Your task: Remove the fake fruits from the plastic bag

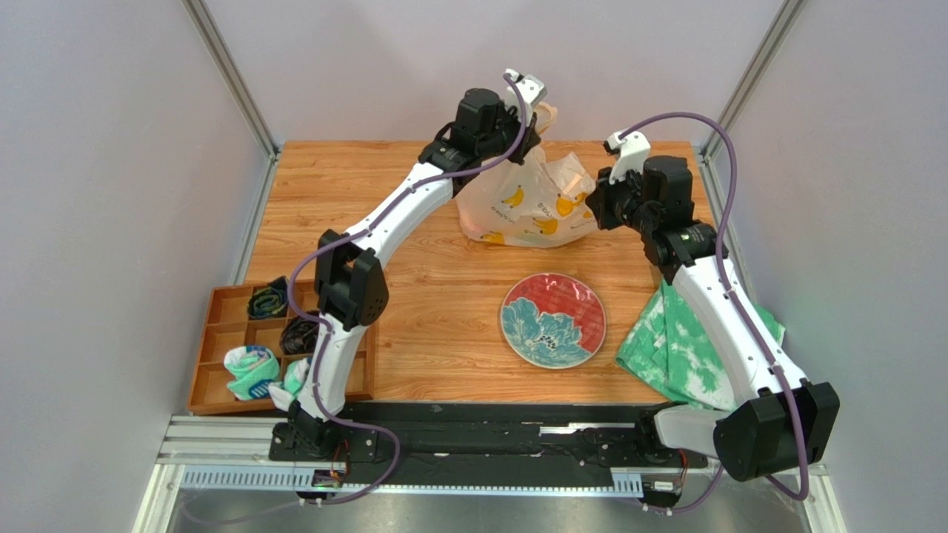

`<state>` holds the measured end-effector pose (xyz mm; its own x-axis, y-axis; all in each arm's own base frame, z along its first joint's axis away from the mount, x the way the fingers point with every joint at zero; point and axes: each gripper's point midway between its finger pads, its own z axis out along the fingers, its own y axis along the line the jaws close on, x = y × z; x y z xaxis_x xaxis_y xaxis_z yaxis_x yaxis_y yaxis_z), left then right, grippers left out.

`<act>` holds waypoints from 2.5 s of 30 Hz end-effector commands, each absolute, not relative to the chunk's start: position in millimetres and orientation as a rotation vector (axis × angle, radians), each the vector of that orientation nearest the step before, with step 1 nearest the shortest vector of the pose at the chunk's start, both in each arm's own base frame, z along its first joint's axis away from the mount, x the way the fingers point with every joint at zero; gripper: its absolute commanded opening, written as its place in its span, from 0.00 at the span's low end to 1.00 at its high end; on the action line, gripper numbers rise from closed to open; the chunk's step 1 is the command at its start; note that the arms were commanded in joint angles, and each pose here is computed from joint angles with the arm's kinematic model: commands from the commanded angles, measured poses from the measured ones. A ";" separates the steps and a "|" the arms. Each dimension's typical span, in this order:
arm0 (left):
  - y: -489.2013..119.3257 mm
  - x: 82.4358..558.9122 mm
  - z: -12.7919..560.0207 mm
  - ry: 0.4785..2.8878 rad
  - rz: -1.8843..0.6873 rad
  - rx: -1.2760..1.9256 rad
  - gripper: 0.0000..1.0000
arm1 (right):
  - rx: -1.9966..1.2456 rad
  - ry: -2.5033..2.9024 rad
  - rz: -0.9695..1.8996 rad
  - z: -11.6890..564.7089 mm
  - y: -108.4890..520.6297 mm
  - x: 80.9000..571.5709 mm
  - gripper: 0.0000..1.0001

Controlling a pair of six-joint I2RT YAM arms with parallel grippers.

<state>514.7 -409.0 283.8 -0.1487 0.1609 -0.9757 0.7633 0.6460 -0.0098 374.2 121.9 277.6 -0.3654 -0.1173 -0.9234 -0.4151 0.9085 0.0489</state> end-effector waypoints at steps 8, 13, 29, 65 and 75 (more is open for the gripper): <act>-294.1 572.6 476.5 1.184 -0.334 0.666 0.00 | -0.310 1.690 0.211 389.3 126.2 569.2 0.00; -280.2 569.1 506.2 1.076 -0.238 0.703 0.00 | -0.285 1.502 0.203 458.8 130.1 605.0 0.00; -230.9 288.1 296.2 1.759 -0.841 0.941 0.00 | -0.514 2.233 0.367 197.4 113.1 353.5 0.33; -177.2 253.6 229.0 1.952 -0.741 0.552 0.00 | -1.607 2.271 0.512 123.2 277.1 236.3 0.03; -171.5 242.2 190.6 2.103 -0.756 0.476 0.00 | -1.394 2.215 0.446 158.5 296.1 300.7 0.11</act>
